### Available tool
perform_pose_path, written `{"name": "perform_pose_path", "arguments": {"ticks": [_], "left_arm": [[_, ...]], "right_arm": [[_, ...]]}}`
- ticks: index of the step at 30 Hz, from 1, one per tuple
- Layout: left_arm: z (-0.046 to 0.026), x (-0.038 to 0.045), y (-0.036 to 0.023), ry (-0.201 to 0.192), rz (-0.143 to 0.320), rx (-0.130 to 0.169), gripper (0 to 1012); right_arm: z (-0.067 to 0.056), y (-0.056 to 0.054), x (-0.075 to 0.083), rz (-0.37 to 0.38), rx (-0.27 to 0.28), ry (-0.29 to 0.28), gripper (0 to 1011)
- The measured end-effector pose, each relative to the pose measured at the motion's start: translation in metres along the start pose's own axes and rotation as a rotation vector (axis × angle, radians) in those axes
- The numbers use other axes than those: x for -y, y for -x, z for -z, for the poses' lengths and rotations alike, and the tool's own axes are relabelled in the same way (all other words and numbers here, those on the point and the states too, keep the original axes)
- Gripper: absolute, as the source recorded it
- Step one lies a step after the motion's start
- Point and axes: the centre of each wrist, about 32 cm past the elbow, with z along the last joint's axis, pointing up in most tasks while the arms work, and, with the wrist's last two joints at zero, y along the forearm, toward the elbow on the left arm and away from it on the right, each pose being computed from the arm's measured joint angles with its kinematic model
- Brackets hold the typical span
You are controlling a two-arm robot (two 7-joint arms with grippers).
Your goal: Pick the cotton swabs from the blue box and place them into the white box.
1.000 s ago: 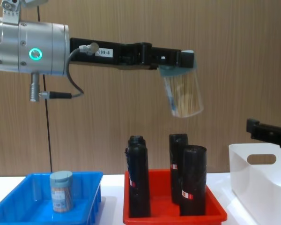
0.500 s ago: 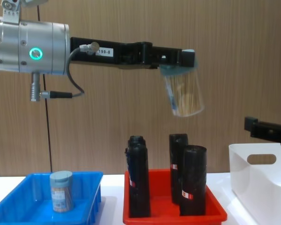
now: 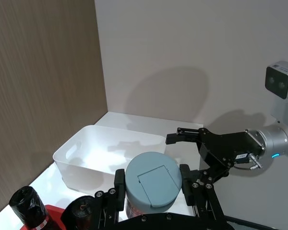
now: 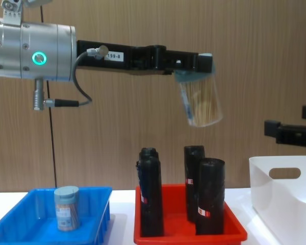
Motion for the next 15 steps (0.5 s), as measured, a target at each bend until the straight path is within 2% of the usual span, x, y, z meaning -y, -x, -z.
{"name": "perform_pose_path", "arguments": {"ticks": [10, 15], "left_arm": [[0.0000, 0.0000, 0.0000, 0.000, 0.000, 0.000, 690], [0.0000, 0.0000, 0.0000, 0.000, 0.000, 0.000, 690]], "right_arm": [[-0.016, -0.026, -0.004, -0.156, 0.019, -0.008, 1002], [-0.022, -0.035, -0.008, -0.216, 0.013, -0.006, 1002]]}}
